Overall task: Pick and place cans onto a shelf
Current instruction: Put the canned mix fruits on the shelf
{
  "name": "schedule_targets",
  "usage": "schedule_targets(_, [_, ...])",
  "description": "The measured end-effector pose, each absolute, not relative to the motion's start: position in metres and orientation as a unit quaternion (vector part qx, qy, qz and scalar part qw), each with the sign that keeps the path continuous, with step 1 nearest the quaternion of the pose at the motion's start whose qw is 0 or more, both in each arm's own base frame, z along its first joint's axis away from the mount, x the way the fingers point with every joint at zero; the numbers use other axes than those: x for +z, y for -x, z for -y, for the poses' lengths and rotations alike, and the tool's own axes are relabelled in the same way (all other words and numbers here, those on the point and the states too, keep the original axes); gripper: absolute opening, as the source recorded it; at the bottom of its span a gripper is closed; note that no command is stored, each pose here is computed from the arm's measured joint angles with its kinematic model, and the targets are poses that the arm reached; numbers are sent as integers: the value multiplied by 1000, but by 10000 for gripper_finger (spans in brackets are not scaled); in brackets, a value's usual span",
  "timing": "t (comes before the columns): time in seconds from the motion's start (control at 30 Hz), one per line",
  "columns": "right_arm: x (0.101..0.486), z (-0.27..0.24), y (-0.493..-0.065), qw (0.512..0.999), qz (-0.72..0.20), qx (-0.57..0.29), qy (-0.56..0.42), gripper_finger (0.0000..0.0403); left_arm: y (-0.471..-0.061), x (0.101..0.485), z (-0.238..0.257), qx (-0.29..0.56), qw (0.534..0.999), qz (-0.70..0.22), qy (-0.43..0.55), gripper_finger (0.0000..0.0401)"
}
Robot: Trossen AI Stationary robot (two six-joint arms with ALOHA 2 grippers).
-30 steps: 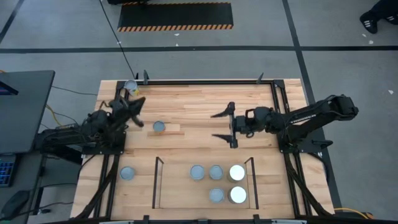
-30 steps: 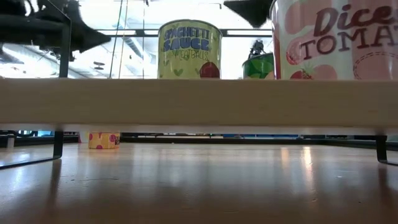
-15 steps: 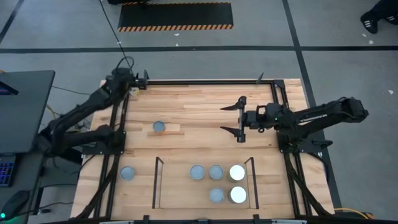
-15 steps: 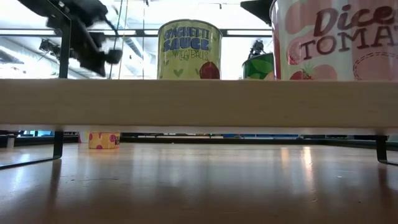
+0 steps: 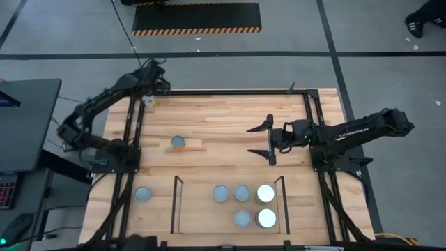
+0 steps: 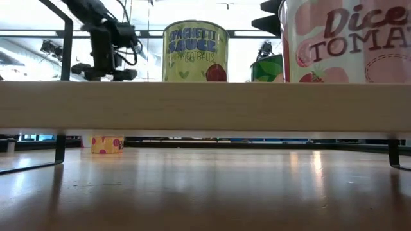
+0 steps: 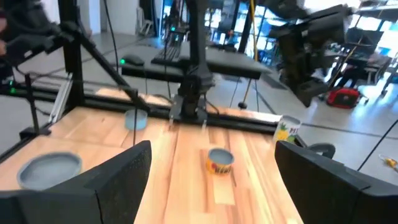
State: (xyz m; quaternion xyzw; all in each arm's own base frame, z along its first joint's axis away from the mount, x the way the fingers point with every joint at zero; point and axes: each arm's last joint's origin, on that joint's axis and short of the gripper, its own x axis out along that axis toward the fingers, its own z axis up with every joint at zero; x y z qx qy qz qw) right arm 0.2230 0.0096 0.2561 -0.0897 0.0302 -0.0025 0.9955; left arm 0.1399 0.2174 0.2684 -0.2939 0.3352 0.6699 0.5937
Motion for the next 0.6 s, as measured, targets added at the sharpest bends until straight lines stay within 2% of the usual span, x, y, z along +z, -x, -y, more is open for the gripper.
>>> schedule_targets(0.13, [255, -11, -223, 995, -37, 1, 89, 349, -136, 272, -250, 658, 565, -358, 346, 287])
schedule_targets(0.23, [252, -11, -223, 996, -49, 2, 76, 349, -126, 272, -273, 653, 531, -366, 398, 309])
schedule_targets(0.33, [249, -11, -222, 995, -69, 2, 69, 349, -124, 277, -294, 649, 507, -368, 431, 315])
schedule_targets(0.6, [241, -11, -221, 993, -106, 3, 56, 349, -129, 262, -330, 623, 388, -473, 487, 299])
